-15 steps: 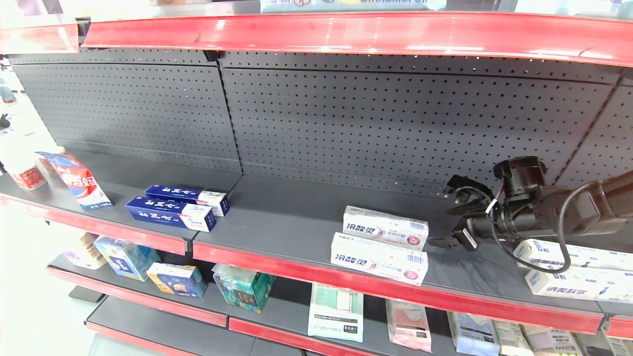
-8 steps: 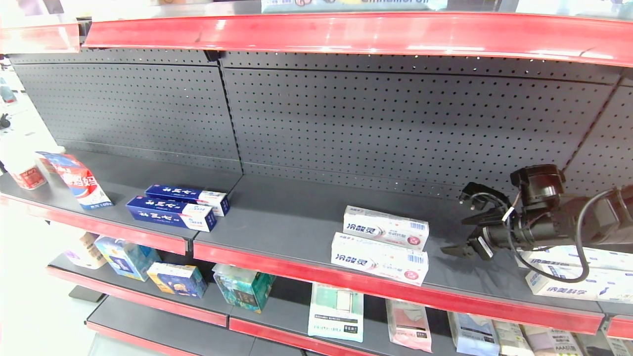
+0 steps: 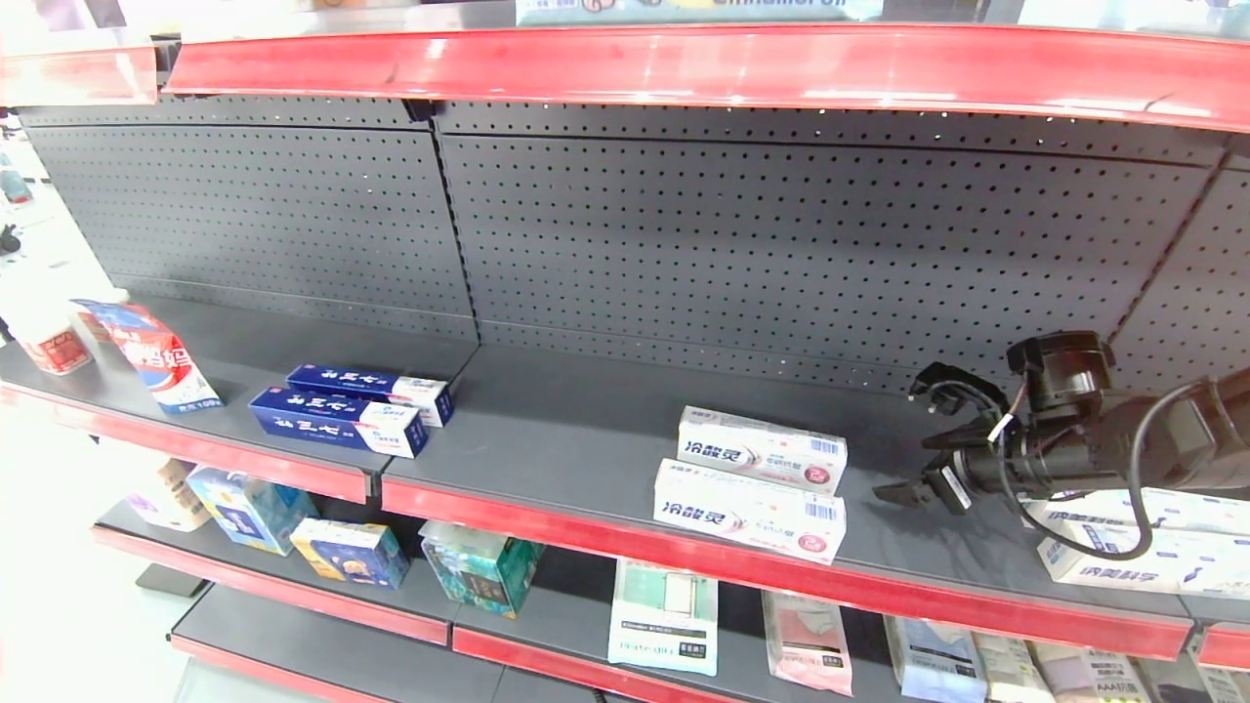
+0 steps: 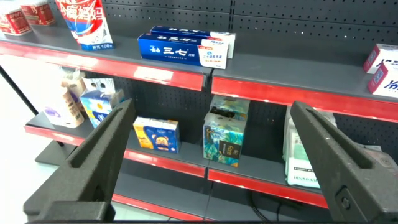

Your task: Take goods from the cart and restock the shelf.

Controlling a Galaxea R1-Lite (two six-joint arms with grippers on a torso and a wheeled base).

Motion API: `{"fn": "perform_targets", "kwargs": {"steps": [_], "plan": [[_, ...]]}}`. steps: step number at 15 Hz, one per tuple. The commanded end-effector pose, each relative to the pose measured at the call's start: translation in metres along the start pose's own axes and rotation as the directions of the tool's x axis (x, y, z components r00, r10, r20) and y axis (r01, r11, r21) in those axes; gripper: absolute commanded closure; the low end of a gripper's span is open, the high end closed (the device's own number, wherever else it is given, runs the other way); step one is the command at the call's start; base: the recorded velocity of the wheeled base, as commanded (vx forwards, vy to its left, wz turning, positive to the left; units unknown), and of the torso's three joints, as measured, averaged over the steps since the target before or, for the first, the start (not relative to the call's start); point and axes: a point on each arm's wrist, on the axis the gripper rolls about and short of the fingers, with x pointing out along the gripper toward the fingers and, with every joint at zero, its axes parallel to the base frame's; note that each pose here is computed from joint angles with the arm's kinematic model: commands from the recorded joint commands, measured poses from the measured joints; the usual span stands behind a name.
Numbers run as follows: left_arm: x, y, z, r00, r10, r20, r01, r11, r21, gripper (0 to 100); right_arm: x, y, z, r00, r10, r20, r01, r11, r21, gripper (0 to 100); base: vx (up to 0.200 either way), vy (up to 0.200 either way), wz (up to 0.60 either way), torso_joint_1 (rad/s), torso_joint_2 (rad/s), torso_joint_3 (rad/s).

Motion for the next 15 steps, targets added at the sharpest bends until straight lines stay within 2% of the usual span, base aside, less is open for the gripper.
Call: {"fn": "perform_targets", "kwargs": {"steps": [1,8,15], "plan": [[0.000,0.000,0.000,1.000,0.001,-0.001,-0.001,1.000,0.000,0,0.008,-0.001,0.000,1.000,-0.006,-0.006,0.006,1.000,0.011,0,0.000,0.000,0.00,0.000,0.00,0.000],[0.000,0.000,0.000,1.000,0.001,-0.001,-0.001,1.000,0.000,0,0.020,-0.005,0.021,0.998,-0.057,0.021,0.055,0.995,0.087,0,0.000,0.000,0.00,0.000,0.00,0.000],[0.000,0.000,0.000,1.000,0.001,-0.001,-0.001,1.000,0.000,0,0.024,0.010,0.027,0.999,-0.036,0.018,0.035,0.997,0.070,0,0.000,0.000,0.00,0.000,0.00,0.000]]}}
